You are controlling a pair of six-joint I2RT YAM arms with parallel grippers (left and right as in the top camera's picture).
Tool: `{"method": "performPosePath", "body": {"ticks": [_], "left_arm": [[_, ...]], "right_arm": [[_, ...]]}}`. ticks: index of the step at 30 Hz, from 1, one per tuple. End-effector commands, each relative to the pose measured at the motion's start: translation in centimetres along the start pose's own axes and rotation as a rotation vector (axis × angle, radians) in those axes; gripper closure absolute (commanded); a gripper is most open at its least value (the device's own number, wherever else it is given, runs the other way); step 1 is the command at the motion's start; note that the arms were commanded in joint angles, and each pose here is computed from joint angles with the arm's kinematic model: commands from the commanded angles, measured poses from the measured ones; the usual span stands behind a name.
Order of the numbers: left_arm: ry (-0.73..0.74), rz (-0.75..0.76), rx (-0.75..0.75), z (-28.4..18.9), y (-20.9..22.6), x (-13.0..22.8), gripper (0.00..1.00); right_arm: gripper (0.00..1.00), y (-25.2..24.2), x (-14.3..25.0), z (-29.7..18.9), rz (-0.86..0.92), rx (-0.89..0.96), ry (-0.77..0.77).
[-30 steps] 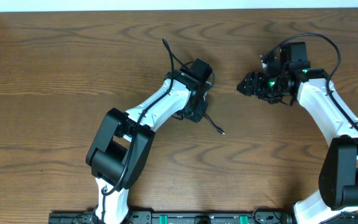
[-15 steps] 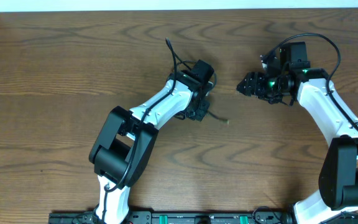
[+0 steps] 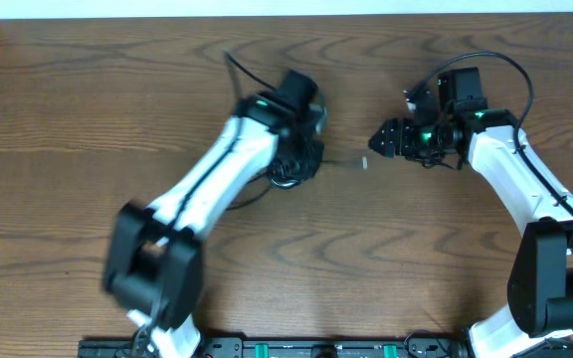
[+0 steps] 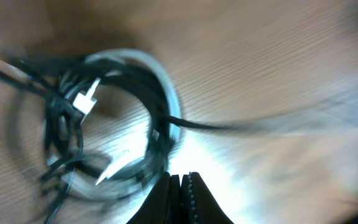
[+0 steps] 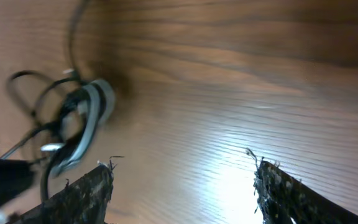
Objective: Untangle cables
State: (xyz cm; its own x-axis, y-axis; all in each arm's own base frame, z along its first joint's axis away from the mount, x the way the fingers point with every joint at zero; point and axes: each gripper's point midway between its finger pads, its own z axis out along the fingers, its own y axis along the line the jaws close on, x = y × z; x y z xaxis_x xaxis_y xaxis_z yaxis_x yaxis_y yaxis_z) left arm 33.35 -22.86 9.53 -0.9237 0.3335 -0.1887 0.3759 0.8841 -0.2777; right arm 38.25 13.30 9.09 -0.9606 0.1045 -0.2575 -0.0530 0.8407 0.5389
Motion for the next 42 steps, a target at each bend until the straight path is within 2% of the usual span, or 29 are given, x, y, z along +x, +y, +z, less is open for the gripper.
{"method": "performPosePath", "body": {"ticks": [1,6,10,17,20,24,27,32,37,42], "left_arm": [[-0.141,-0.071,0.257,-7.2,-3.2,-1.9,0.93],[-0.154,-0.150,0.369,-9.0,-3.0,-2.2,0.92],[-0.162,-0.165,0.365,-9.2,-2.3,-2.4,0.93],[-0.184,-0.207,0.158,-8.1,0.6,-2.5,0.93],[-0.214,-0.331,0.022,-8.1,3.5,-2.8,0.92],[-0.242,-0.403,-0.077,-8.3,5.5,-2.9,0.92],[-0.246,-0.406,-0.097,-8.3,5.9,-2.9,0.92],[-0.250,-0.407,-0.114,-8.3,6.2,-2.9,0.92],[-0.251,-0.408,-0.120,-8.3,6.3,-2.9,0.92],[-0.252,-0.408,-0.120,-8.3,6.3,-2.9,0.92]], "right_arm": [[0.27,4.6,0.0,-0.1,-0.111,-0.201,0.017],[0.27,8.3,-0.3,-1.0,-0.187,-0.396,0.000],[0.30,7.9,-0.4,-0.8,-0.169,-0.372,0.001],[0.34,6.8,0.6,0.7,-0.116,-0.227,0.030],[0.40,6.8,1.6,2.6,-0.068,-0.086,0.036],[0.55,7.8,3.5,5.6,-0.005,0.024,0.051],[0.62,8.2,5.2,7.8,0.045,0.051,0.098],[0.66,7.8,7.9,11.1,0.090,0.087,0.184],[0.70,7.2,8.4,12.4,0.112,0.100,0.201],[0.81,7.0,8.3,13.4,0.120,0.097,0.191]]}}
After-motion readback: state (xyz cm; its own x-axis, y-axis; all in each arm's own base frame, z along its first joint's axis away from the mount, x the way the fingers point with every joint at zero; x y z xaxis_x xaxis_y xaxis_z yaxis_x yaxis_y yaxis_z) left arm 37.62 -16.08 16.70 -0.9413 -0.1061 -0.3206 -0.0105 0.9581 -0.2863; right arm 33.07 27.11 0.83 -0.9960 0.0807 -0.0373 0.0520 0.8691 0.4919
